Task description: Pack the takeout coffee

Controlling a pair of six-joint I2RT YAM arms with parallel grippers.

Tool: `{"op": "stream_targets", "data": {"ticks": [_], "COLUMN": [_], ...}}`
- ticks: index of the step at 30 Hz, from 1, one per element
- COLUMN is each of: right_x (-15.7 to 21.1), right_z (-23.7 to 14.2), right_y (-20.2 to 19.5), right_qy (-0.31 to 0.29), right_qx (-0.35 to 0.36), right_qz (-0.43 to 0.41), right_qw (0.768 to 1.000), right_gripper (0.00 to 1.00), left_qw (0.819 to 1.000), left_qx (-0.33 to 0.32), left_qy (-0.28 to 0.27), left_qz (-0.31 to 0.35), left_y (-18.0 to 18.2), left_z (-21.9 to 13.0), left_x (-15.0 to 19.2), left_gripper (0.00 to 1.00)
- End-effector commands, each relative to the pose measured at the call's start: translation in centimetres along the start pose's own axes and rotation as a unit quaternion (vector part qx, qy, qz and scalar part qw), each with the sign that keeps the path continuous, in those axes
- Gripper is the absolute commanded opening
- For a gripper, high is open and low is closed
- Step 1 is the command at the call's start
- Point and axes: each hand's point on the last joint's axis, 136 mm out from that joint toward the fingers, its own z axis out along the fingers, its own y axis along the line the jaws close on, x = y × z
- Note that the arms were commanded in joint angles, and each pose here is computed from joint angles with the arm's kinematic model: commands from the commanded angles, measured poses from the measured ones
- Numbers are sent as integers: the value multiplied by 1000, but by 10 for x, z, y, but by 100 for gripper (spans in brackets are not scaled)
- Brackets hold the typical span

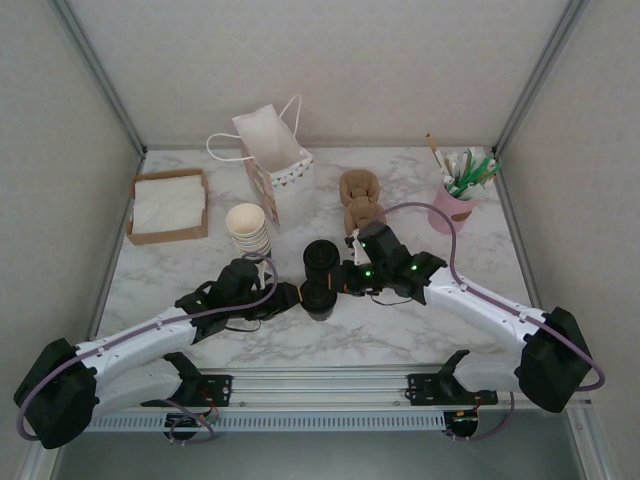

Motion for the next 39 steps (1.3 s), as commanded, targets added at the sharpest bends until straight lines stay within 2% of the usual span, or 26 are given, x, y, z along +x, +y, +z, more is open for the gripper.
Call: {"op": "stream_targets", "data": {"ticks": [1, 10, 17, 23, 39], "right_x": [-3, -3, -4, -2, -3], "right_z": [-5, -10, -8, 0, 17], "right_y": [4, -11, -28, -27, -25], "right_qy": [1, -1, 4, 18, 42], "right_qx": [3, 18, 30, 18, 4], "right_qz": [-12, -1, 24, 28, 29], "right_qw": [1000, 1000, 999, 999, 999], "right_gripper": [11, 11, 11, 10, 9], "left_qw": [1000, 999, 999, 1000, 1000], "left_qx": [5, 6, -7, -7, -1], "left_qy": [-9, -26, -30, -8, 14], "left_qz": [12, 25, 22, 21, 10], "left_y": [-13, -25, -17, -12, -7], "left_z": [-8, -16, -12, 0, 9], "left_x": [-5, -21, -31, -26, -2], "left_gripper": [48, 49, 43, 39, 39]}}
